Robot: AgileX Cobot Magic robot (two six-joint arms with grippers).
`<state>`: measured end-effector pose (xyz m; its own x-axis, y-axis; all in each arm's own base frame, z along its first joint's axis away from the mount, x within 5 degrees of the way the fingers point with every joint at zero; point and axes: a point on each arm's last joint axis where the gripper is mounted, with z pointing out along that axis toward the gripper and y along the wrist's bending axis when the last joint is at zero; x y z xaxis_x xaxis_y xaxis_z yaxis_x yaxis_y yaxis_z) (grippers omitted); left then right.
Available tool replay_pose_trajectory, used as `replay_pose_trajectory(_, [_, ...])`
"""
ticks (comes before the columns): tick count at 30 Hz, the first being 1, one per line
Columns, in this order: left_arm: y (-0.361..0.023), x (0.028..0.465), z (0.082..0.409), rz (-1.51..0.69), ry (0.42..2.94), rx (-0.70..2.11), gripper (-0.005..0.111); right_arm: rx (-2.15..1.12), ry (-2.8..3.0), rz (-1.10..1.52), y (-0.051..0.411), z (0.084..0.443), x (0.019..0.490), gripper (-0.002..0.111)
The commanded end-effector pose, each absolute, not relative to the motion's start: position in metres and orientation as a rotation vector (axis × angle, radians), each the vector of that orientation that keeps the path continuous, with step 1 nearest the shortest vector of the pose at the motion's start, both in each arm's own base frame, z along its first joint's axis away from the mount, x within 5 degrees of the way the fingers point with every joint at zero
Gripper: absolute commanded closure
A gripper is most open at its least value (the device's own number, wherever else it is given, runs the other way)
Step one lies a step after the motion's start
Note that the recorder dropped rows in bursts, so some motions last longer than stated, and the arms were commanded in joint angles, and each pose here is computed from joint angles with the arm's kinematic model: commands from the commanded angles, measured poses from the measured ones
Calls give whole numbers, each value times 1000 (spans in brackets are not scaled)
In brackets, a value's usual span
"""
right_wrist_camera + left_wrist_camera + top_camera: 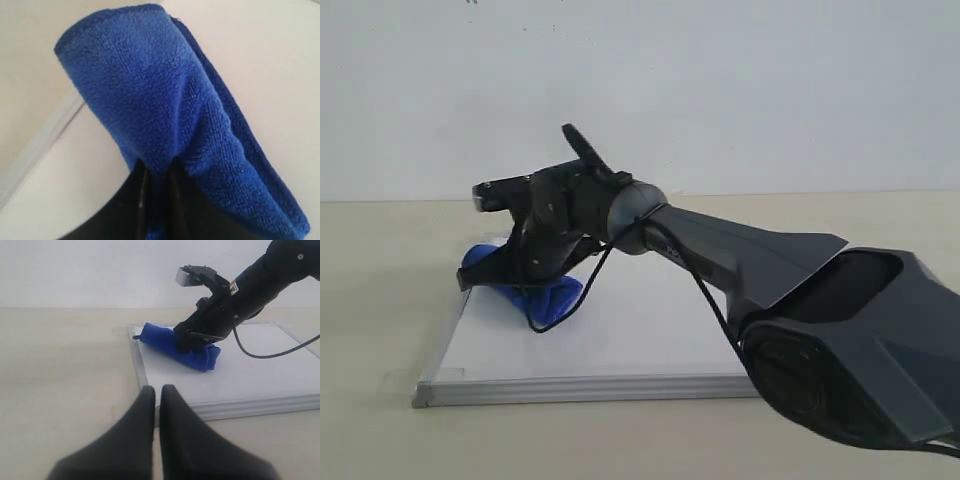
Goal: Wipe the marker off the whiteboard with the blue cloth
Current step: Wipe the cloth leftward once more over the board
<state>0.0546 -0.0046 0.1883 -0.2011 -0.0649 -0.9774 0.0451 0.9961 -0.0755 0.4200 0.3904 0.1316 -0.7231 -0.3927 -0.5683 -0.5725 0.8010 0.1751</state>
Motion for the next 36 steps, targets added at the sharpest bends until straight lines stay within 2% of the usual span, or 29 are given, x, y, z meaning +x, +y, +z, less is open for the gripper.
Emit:
replay_pose_trajectory(1, [-5,55,188,-95,1767,-12,103,-769,2485,506,393,131,415,109])
replay_pose_trajectory(6, [-5,55,188,-95,1767,-12,103,-1117,2396,442,406,129,395,109])
replay_pose_trajectory(10, [-5,55,188,-95,1767,-12,103,-1111,2414,320,393,127,405,109])
replay_pose_trajectory(15, [-5,55,188,-95,1767,-12,103,-989,2534,336,384,124,408,109])
replay_pose_trajectory(20, [-5,55,188,-95,1767,-12,103,-1271,2522,269,388,120,391,109])
replay_pose_trajectory(28, [-5,55,188,-95,1767,-12,103,-1329,2622,86,368,116,393,109])
replay_pose_trajectory(36, [-5,55,188,-95,1767,-12,103,-1247,2570,79,360,159,399,109])
